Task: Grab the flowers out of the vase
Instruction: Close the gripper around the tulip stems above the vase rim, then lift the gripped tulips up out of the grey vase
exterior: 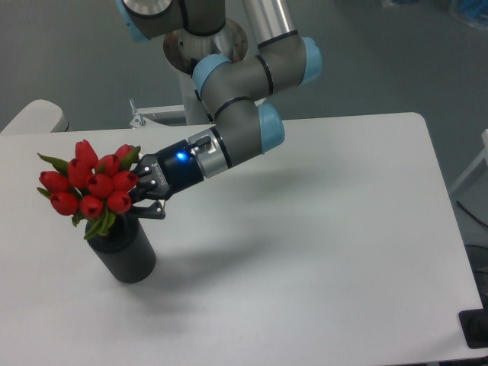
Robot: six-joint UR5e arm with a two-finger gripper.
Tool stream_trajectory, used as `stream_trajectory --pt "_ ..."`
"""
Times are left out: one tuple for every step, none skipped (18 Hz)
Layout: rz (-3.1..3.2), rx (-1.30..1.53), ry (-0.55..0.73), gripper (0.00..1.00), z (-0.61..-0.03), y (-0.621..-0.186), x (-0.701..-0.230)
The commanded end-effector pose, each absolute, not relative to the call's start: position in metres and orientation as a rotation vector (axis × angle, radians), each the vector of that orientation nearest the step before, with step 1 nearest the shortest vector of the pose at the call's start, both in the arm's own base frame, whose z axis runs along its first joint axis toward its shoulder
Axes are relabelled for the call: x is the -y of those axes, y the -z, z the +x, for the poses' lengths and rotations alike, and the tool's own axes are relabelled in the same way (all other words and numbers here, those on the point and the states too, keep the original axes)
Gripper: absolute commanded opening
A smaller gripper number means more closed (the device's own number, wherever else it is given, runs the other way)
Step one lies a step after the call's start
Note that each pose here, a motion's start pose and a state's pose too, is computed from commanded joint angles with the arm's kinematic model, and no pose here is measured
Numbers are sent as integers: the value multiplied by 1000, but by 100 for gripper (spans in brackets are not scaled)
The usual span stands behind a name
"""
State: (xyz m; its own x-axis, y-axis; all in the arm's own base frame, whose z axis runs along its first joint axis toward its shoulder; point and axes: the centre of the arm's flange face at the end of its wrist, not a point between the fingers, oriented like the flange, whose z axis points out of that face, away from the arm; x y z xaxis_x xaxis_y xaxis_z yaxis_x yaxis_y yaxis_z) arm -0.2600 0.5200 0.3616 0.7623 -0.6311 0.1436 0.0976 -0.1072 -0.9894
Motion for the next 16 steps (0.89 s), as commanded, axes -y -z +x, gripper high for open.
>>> stream_trajectory --pt "-1562 -426 660 2 -265 -370 -521" --pt "-1559 -415 671 2 -267 -379 -523" --pt "-1561 -403 677 2 -272 -386 -523" --pt "-1563 -396 684 2 -274 -393 -525" --pt "-1564 -388 689 2 -277 -399 -526" --pt "-1565 -387 690 2 -278 -404 -527" --pt "-1567 -380 695 2 -280 -407 -528" --pt "-1569 -375 700 2 -280 -409 -528" --pt "-1571 -369 703 2 -281 -410 -528" --pt "-1572 -361 702 2 -285 -411 -526" --pt "-1576 -349 709 2 -287 -412 -526" --pt "-1578 -342 712 2 -289 -414 -525" --pt "-1579 -333 716 2 -291 -417 -525" --pt "-1576 -320 724 1 -295 -420 -524" --pt "-1567 -308 735 1 -297 -426 -524" --pt "-1563 -291 740 2 -303 -430 -522"
